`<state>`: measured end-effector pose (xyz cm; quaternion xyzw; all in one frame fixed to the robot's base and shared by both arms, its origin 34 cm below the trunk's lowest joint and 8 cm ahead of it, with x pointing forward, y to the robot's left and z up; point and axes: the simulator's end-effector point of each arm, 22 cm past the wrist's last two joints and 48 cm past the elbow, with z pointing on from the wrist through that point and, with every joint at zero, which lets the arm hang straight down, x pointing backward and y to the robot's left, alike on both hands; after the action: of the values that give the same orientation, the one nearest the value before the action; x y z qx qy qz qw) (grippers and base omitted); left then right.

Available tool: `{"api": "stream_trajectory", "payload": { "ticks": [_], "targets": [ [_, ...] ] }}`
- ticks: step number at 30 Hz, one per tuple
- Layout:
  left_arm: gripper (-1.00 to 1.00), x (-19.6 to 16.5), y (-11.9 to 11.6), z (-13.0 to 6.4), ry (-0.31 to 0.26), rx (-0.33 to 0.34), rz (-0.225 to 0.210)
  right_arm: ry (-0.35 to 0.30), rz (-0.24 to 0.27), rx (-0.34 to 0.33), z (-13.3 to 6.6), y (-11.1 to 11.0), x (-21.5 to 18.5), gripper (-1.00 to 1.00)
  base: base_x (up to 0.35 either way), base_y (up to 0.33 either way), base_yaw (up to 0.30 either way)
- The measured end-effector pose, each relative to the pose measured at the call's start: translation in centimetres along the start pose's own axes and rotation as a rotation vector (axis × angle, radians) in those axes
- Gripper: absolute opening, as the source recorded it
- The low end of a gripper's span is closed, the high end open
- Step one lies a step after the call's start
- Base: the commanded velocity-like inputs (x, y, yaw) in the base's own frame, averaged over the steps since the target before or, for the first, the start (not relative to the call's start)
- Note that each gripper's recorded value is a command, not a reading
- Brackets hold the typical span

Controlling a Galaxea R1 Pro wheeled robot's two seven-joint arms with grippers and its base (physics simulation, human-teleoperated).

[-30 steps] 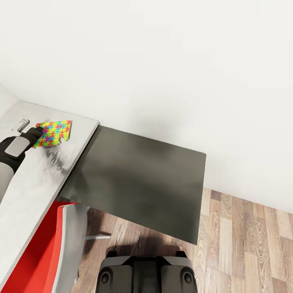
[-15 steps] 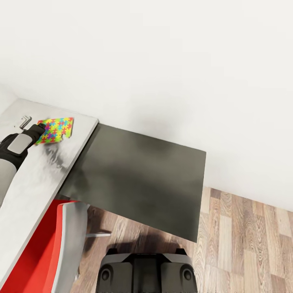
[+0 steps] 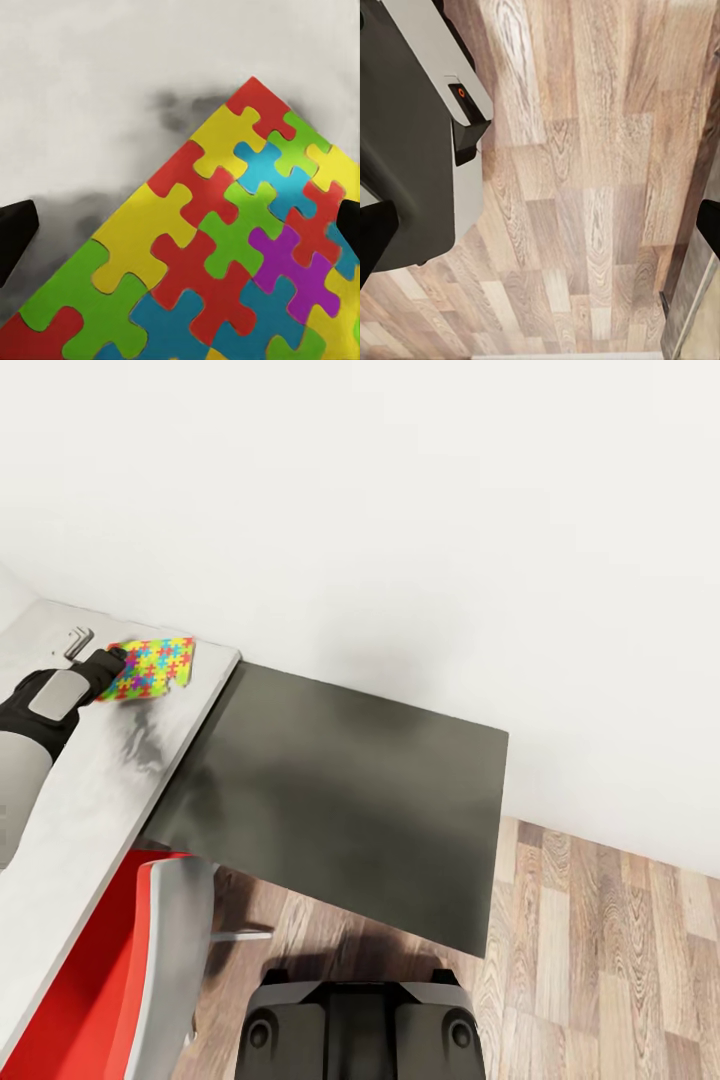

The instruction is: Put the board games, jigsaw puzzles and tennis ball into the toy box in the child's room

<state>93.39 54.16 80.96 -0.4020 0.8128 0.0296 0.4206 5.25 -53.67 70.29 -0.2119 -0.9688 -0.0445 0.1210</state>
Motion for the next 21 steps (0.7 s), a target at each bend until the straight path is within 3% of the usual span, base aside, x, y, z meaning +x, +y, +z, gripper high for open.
{"api": "stream_trajectory", "payload": {
  "ticks": [21],
  "targets": [
    [1.0,-0.6,-2.6,0.5,0.007,0.026,-0.026,0.007,0.002,-0.001,0.1,0.2,-0.1,1.0,0.0,0.0,0.0]
  ]
}}
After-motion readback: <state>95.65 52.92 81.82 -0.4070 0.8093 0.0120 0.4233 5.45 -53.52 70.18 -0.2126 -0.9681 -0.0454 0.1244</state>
